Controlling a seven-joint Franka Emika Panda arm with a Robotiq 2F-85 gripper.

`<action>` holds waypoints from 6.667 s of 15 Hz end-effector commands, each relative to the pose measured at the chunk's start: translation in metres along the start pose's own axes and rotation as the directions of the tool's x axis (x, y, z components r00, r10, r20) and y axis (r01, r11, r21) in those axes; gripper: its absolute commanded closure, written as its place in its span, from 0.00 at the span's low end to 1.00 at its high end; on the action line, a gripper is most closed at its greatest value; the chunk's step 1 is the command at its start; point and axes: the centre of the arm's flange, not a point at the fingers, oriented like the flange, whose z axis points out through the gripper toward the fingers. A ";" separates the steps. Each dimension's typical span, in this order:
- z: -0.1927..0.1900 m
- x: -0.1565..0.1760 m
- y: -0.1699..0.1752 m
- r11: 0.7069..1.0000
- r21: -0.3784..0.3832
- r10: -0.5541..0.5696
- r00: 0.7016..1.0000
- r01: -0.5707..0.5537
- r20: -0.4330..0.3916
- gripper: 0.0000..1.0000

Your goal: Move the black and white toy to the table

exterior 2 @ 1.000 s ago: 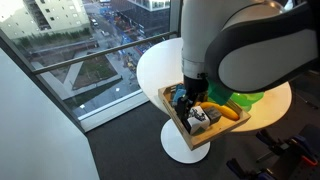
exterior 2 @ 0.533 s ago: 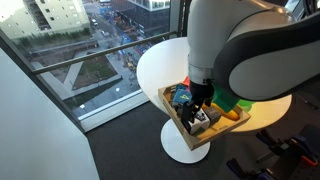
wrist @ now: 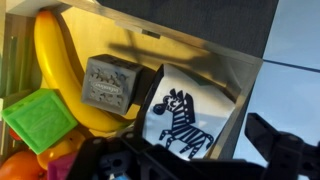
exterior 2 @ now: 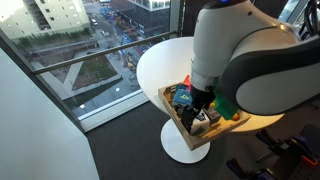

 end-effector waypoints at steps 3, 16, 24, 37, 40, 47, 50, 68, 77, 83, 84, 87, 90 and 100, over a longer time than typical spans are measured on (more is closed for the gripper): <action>0.009 -0.010 0.002 0.998 0.046 0.050 0.996 -0.047 -0.077 0.00; 0.021 -0.016 0.008 0.991 0.056 0.126 0.988 -0.121 -0.092 0.00; 0.030 -0.016 0.008 0.990 0.060 0.130 0.988 -0.125 -0.085 0.00; -0.007 -0.018 0.026 0.992 0.057 0.120 0.988 -0.115 -0.097 0.94; -0.023 -0.019 0.031 0.992 0.058 0.114 0.989 -0.109 -0.092 0.92; -0.058 -0.024 0.051 0.990 0.060 0.131 0.988 -0.126 -0.084 0.93; -0.066 -0.022 0.067 0.985 0.051 0.169 0.981 -0.164 -0.092 0.93; -0.086 0.010 0.186 0.891 0.018 0.450 0.876 -0.454 -0.172 0.93; -0.077 0.023 0.241 0.818 0.022 0.570 0.806 -0.575 -0.157 0.93; -0.065 0.029 0.280 0.772 0.035 0.633 0.762 -0.635 -0.136 0.94; -0.063 0.029 0.286 0.763 0.037 0.643 0.754 -0.645 -0.135 0.95; -0.062 0.026 0.294 0.751 0.044 0.657 0.741 -0.658 -0.137 0.95; -0.057 0.020 0.292 0.769 0.033 0.637 0.759 -0.639 -0.135 0.88; -0.058 0.021 0.293 0.764 0.032 0.642 0.754 -0.644 -0.140 0.95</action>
